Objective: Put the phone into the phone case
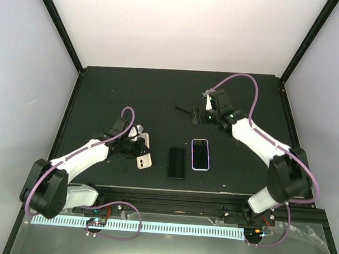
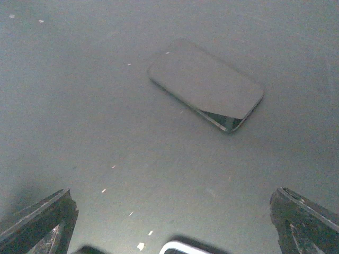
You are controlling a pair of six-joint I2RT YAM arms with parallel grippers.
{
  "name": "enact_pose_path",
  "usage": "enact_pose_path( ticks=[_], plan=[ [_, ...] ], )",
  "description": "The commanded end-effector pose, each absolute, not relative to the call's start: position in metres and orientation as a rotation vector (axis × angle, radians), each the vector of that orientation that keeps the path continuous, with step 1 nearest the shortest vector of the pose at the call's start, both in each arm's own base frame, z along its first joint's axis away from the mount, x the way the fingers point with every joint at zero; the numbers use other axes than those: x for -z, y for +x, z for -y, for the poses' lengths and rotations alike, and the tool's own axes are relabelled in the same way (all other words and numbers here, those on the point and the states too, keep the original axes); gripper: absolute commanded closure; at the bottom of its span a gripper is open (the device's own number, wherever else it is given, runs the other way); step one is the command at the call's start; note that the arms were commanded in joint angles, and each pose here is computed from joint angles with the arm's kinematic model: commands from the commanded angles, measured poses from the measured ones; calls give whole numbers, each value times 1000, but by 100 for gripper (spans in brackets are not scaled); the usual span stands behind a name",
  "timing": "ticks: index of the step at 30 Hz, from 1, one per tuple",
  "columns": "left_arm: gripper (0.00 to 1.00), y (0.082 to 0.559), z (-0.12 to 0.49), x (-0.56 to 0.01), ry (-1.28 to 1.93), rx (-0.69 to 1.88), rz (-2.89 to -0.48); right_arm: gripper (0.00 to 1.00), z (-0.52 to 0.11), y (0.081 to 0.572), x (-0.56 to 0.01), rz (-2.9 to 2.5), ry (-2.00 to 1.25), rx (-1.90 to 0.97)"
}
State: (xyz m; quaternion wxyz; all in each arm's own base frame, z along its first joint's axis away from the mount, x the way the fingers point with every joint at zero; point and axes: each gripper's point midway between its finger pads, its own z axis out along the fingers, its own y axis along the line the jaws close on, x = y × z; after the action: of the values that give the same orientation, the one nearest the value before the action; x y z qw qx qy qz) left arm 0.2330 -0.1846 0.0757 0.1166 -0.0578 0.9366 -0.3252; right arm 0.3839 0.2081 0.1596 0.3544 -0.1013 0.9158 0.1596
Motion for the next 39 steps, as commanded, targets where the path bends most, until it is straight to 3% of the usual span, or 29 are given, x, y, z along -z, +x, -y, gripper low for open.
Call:
enact_pose_path(
  ticks=[1, 7, 12, 17, 28, 29, 31, 39],
  plan=[
    [99, 250, 194, -75, -113, 925, -2735, 0, -201, 418, -127, -2472, -274, -466],
    [97, 257, 200, -61, -113, 930, -2773, 0, -201, 460, -106, -2502, -178, -600],
    [87, 261, 208, -60, -108, 989, -2769, 1, -200, 490, -89, -2554, -140, -606],
    [66, 264, 207, -65, -132, 977, -2758, 2, -209, 514, -78, -2549, -161, -691],
    [32, 268, 195, -116, -144, 926, -2629, 5, -228, 553, -54, -2594, -94, -850],
    [27, 267, 191, -120, -151, 913, -2612, 5, -230, 553, -50, -2596, -90, -873],
    [4, 266, 182, -128, -171, 864, -2583, 5, -234, 553, -41, -2604, -81, -901],
    [1, 261, 148, -155, -225, 692, -2472, 7, -255, 547, -27, -2614, -114, -1009]
  ],
)
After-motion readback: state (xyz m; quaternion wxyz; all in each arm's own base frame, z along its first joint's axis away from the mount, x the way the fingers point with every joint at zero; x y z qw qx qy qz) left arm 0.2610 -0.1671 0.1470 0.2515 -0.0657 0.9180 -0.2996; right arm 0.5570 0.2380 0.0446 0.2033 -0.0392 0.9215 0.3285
